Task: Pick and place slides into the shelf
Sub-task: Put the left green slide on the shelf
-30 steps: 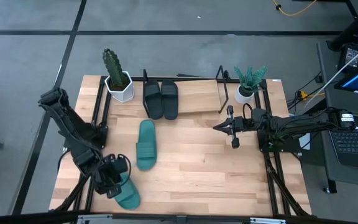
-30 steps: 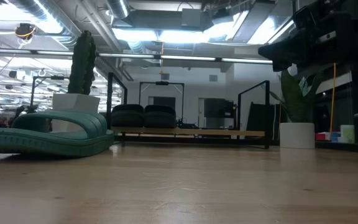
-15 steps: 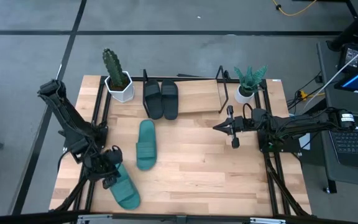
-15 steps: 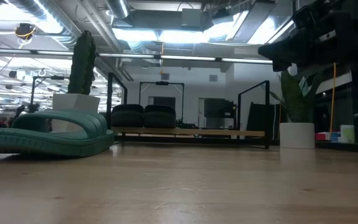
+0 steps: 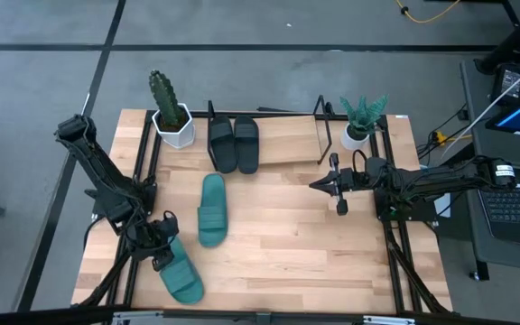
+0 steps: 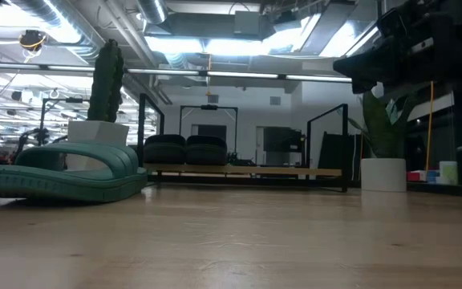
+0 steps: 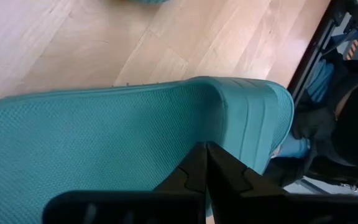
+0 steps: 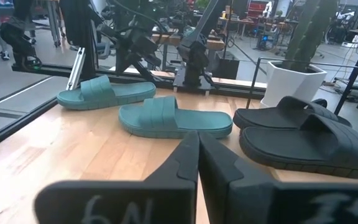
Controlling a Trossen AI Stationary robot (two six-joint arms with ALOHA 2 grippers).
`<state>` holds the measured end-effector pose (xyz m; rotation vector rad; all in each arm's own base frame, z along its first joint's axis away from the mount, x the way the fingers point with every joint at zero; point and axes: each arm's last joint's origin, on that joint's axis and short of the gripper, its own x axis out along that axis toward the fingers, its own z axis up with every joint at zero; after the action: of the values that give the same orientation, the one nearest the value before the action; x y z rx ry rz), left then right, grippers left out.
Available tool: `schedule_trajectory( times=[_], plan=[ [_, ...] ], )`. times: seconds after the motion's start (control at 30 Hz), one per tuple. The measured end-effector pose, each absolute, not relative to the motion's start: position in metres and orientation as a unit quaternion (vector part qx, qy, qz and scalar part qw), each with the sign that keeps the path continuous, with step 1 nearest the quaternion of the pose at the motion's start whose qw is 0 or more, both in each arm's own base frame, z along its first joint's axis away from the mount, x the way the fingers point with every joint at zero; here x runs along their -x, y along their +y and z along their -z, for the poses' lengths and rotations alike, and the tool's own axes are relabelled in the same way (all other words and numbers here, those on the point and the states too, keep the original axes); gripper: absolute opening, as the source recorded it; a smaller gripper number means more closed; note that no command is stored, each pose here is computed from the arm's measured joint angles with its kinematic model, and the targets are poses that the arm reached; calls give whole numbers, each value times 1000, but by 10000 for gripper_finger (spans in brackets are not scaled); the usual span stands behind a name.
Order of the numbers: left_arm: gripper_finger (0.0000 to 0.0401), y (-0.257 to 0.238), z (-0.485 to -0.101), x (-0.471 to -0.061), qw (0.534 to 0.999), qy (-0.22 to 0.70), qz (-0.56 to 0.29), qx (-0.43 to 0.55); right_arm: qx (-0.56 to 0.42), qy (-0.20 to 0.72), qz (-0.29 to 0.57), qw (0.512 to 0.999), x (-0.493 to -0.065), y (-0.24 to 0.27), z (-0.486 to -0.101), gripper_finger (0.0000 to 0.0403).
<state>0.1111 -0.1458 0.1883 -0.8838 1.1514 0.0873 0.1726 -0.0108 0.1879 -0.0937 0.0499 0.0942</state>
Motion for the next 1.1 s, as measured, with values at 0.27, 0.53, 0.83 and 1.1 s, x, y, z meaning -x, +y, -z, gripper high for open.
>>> schedule_trajectory(
  times=[0.27, 0.53, 0.83, 1.1],
  plan=[
    [0, -146, -188, -111, 749, 526, -38, 402, 38, 25, -47, 998, -173, -11, -188, 12],
    [0, -145, -188, -111, 750, 526, -40, 400, 38, 25, -47, 998, -173, -11, -188, 12],
    [0, -144, -187, -110, 753, 526, -49, 393, 38, 25, -47, 998, -173, -11, -188, 12],
    [0, -143, -187, -111, 765, 508, -61, 390, 38, 25, -47, 998, -173, -11, -188, 12]
  ],
)
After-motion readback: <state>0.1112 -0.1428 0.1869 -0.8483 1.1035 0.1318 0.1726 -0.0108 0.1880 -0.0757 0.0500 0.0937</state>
